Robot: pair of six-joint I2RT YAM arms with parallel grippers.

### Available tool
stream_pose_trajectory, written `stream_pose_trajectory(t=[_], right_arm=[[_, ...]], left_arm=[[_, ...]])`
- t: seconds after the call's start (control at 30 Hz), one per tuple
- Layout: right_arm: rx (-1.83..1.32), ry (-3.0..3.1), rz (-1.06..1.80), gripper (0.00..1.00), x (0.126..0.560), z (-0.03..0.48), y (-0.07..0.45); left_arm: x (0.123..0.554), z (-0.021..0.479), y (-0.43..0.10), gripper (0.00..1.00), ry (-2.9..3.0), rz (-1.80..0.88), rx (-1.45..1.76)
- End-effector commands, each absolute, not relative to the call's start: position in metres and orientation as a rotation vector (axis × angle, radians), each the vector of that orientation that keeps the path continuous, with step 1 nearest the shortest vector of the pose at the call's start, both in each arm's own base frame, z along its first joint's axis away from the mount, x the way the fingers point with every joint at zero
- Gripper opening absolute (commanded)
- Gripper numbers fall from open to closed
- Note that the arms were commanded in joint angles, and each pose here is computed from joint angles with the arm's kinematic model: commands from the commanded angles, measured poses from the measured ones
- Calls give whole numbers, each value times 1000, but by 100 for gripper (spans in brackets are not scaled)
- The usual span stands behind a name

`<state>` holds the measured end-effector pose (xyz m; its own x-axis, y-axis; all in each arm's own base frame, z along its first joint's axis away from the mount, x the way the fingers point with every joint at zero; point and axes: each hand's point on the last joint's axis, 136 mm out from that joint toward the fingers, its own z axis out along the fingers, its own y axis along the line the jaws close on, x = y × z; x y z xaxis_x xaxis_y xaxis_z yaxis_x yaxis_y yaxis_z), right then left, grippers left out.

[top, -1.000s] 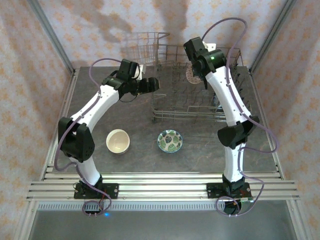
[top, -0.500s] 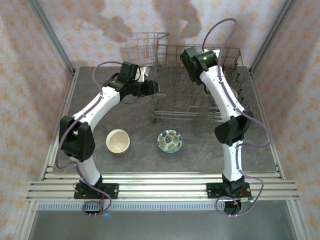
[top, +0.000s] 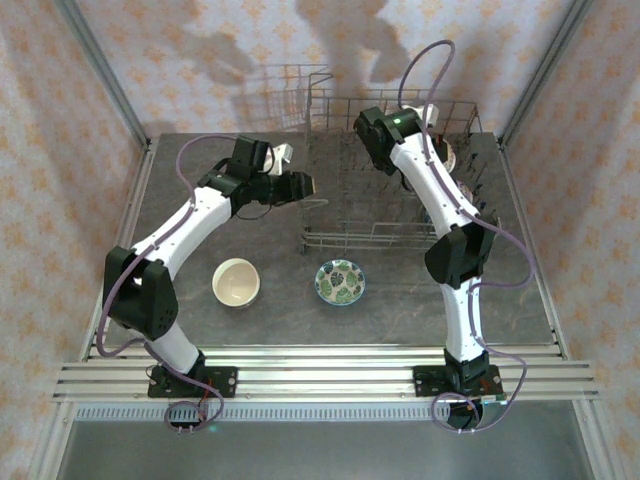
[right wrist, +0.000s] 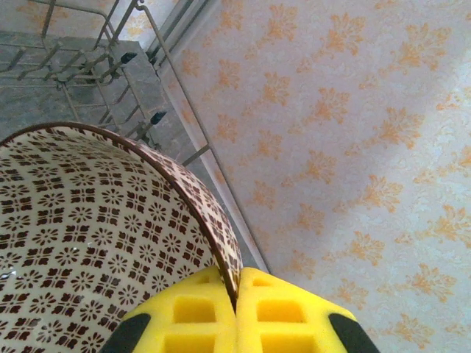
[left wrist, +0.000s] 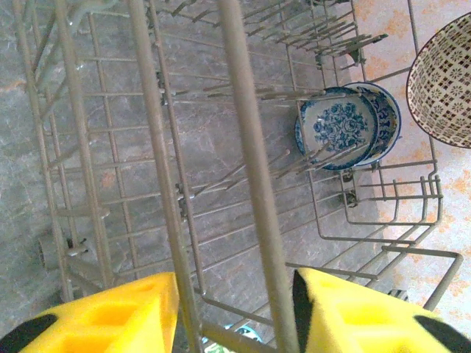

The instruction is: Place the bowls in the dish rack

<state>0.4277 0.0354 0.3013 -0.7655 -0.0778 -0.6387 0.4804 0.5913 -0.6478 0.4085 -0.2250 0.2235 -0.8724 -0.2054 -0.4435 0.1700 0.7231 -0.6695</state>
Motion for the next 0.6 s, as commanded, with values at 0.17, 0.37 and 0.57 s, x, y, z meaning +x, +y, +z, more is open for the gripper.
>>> stream_pose_trajectory(t=[0.17, 0.37, 0.57], right_arm=[[159, 2147, -1392, 0, 404, 310, 24], [89, 2155, -1463, 0, 405, 300, 22], [51, 2168, -1523, 0, 407, 291, 16]], left_arm=[[400, 239, -205, 75, 2418, -931, -29], [412, 257, -198, 80, 2353, -909, -49], [416, 257, -191, 82, 2347, -893, -64]])
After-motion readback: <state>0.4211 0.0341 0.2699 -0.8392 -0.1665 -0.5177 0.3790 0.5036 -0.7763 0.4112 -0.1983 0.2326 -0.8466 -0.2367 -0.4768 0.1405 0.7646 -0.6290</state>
